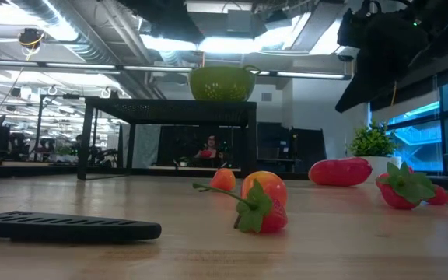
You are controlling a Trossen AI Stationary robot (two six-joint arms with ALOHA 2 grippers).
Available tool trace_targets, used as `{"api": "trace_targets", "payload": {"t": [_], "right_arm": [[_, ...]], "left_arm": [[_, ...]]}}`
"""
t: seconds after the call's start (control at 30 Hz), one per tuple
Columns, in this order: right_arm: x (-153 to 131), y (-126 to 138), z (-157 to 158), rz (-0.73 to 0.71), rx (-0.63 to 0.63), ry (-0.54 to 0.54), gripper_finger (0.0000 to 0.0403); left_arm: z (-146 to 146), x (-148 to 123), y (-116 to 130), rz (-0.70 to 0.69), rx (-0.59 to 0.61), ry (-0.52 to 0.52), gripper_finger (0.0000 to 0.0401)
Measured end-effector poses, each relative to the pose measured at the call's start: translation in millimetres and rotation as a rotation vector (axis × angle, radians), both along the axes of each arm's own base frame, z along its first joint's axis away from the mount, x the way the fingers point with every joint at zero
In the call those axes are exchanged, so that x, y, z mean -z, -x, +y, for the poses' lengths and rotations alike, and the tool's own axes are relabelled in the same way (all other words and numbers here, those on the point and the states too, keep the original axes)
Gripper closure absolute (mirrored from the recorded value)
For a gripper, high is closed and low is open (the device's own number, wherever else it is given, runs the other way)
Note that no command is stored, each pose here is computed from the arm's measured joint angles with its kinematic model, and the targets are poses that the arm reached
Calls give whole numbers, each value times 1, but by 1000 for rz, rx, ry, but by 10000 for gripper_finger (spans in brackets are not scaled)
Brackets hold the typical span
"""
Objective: Pick & Place Fruit
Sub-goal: Put the pear into the green strainer bowl on the shelf
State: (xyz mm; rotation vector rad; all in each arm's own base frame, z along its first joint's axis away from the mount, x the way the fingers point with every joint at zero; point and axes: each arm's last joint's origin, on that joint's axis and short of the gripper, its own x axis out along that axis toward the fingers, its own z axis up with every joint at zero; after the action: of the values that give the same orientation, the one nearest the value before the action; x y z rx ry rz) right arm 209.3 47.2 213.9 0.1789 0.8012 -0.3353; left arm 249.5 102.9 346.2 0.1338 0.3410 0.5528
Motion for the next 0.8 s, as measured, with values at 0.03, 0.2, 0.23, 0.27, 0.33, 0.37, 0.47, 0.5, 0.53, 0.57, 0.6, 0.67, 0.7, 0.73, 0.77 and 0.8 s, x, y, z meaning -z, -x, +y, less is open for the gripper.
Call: {"api": "trace_targets", "payload": {"t": [0.03, 0.2, 0.23, 0.27, 0.33, 0.37, 0.47, 0.5, 0.53, 0.57, 0.6, 0.67, 0.7, 0.73, 0.77, 0.8], "right_arm": [[0, 0, 0, -2, 2, 2, 399], [0, 0, 0, -7, 2, 2, 385], [0, 0, 0, -6, 2, 2, 382], [0, 0, 0, -6, 2, 2, 380], [0, 0, 0, -6, 2, 2, 378], [0, 0, 0, -6, 2, 2, 378], [0, 0, 0, -6, 1, 1, 384], [0, 0, 0, -6, 1, 1, 387], [0, 0, 0, -5, 0, 0, 391], [0, 0, 0, -5, 0, -1, 394], [0, 0, 0, -5, 0, -1, 397], [0, 0, 0, -5, 0, -1, 399], [0, 0, 0, -5, -1, -1, 398], [0, 0, 0, -5, -1, -1, 396], [0, 0, 0, -6, -1, -1, 392], [0, -1, 0, -8, -1, -2, 388]], "left_arm": [[3, -1, -3, 5, -4, 24, 256], [9, 4, -20, 65, 15, 132, 256], [10, 5, -23, 80, 16, 144, 256], [11, 7, -26, 93, 15, 156, 256], [12, 11, -31, 104, 17, 179, 256], [12, 13, -33, 106, 24, 198, 256], [13, 20, -37, 119, 37, 249, 256], [13, 23, -38, 130, 34, 266, 256], [13, 26, -38, 145, 27, 285, 256], [13, 29, -39, 160, 20, 300, 256], [13, 31, -39, 170, 14, 313, 256], [13, 34, -40, 191, 6, 322, 256], [13, 36, -40, 201, 5, 327, 256], [13, 37, -39, 214, 3, 332, 256], [13, 38, -39, 219, 4, 334, 256], [13, 38, -39, 216, 4, 333, 256]]}}
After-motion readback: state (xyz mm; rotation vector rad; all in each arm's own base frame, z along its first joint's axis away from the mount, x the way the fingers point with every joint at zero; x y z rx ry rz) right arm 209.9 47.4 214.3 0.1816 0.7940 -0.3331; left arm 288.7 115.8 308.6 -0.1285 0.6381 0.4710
